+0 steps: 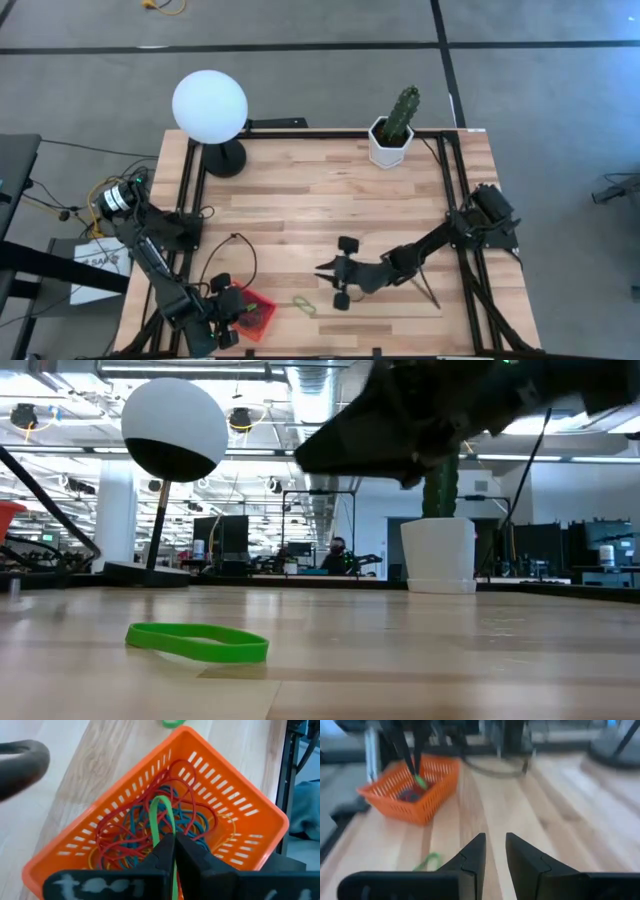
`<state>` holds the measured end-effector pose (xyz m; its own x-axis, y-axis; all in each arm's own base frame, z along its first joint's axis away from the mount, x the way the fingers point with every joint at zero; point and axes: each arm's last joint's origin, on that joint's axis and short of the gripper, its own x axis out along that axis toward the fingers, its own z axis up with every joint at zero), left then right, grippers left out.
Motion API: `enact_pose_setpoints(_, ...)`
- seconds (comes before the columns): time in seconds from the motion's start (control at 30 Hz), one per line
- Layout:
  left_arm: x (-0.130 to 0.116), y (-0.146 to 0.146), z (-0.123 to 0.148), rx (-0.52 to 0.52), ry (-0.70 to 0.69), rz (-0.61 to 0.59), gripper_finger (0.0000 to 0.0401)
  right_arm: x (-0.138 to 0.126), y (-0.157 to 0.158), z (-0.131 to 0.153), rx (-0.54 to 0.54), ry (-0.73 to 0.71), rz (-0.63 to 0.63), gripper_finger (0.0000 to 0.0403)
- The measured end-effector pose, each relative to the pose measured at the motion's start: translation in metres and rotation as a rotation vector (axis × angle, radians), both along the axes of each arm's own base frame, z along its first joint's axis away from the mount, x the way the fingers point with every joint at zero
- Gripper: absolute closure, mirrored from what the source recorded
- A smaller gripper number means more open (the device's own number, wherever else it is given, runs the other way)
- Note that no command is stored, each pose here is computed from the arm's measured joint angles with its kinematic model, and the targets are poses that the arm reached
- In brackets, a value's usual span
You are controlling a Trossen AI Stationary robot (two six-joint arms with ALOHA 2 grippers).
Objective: Pick and place rubber bands into bin
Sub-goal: Put the top green rubber band into the basket, then put the green rubber band into the basket
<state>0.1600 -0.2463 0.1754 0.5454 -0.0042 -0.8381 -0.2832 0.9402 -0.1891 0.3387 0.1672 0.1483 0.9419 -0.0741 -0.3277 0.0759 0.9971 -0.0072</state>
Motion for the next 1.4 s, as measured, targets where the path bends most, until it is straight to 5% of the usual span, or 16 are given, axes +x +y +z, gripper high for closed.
enact_pose_setpoints(0.2, 0.000, 0.000, 0.000, 0.015, -0.018, 0.002, 0.0386, 0.025, 0.002, 0.023, 0.136, 0.261, -0.043, 0.0333)
enact_pose_setpoints(0.6, 0.001, 0.001, 0.001, 0.040, -0.039, -0.014, 0.0287, 0.056, 0.019, 0.007, 0.158, 0.374, -0.004, 0.0333)
enact_pose_setpoints(0.87, 0.002, 0.001, 0.002, 0.046, -0.075, 0.020, 0.0282, 0.070, 0.033, -0.013, 0.151, 0.573, 0.037, 0.0333)
enact_pose_setpoints(1.4, 0.002, 0.001, 0.002, 0.039, -0.079, 0.033, 0.0282, 0.086, 0.053, -0.034, 0.129, 0.641, 0.069, 0.0333)
